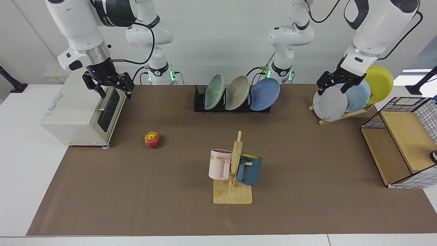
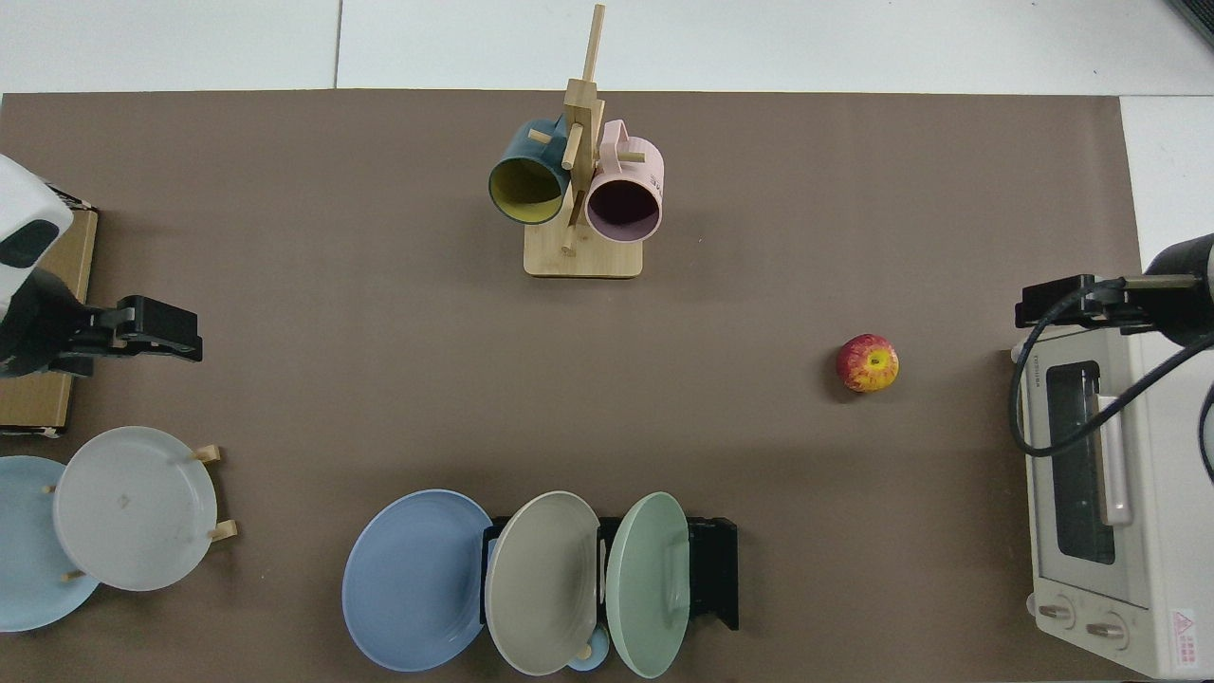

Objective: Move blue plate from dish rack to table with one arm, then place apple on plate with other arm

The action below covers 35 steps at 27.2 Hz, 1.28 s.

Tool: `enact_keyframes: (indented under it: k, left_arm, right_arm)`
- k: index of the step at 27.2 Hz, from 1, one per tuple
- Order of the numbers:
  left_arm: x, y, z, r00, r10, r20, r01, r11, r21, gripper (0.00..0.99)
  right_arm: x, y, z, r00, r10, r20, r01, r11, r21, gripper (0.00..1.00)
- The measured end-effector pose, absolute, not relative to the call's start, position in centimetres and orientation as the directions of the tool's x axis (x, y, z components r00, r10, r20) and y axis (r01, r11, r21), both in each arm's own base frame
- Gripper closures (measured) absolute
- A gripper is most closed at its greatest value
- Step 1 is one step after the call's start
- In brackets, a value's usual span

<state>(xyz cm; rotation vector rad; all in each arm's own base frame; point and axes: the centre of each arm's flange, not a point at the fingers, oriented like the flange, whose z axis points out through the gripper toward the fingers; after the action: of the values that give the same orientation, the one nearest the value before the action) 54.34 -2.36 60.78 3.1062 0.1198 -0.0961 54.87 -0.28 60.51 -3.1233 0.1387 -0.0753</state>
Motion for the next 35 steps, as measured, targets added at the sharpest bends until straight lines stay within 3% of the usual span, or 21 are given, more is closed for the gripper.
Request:
enact_keyframes:
  k: [35]
  left_arm:
    - [54.21,-3.31,60.75,0.996,0.061,-0.064,0.063,-0.998,0.029,0.000]
  right_arm:
    - [54.76,0.23,60.62,0.996,-0.080,0.046,-0.079,-0.997,-0.016,0.00]
